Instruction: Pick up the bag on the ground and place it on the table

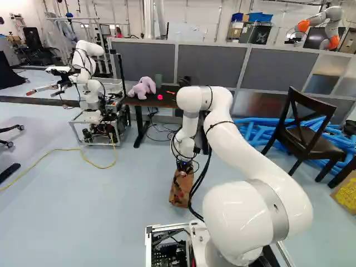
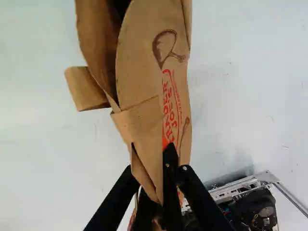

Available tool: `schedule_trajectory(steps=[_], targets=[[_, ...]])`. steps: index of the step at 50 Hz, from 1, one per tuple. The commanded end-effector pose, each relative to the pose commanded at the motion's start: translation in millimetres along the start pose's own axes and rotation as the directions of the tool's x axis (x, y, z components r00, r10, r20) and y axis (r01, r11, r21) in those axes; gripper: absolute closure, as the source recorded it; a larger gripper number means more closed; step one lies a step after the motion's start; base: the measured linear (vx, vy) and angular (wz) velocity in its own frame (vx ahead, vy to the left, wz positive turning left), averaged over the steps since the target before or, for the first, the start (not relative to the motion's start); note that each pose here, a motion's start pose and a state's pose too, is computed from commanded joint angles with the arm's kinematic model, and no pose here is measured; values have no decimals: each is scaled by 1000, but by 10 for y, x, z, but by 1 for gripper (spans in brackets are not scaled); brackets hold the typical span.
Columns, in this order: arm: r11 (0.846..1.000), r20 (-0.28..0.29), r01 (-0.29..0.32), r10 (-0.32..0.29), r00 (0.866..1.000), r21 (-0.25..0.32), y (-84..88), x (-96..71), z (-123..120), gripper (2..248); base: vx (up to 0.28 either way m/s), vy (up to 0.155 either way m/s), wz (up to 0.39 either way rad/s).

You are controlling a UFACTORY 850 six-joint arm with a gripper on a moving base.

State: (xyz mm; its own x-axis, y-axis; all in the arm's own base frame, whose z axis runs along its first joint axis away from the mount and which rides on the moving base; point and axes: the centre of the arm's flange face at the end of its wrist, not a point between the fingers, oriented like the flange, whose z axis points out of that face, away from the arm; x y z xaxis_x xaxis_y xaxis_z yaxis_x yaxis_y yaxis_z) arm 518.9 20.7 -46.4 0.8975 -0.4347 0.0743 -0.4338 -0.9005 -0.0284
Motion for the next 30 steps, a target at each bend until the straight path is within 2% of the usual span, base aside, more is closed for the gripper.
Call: schedule_trajectory(steps=[30], targets=[[1000, 41, 5, -5, 999, -18, 94, -194, -471, 227, 0, 0, 0]])
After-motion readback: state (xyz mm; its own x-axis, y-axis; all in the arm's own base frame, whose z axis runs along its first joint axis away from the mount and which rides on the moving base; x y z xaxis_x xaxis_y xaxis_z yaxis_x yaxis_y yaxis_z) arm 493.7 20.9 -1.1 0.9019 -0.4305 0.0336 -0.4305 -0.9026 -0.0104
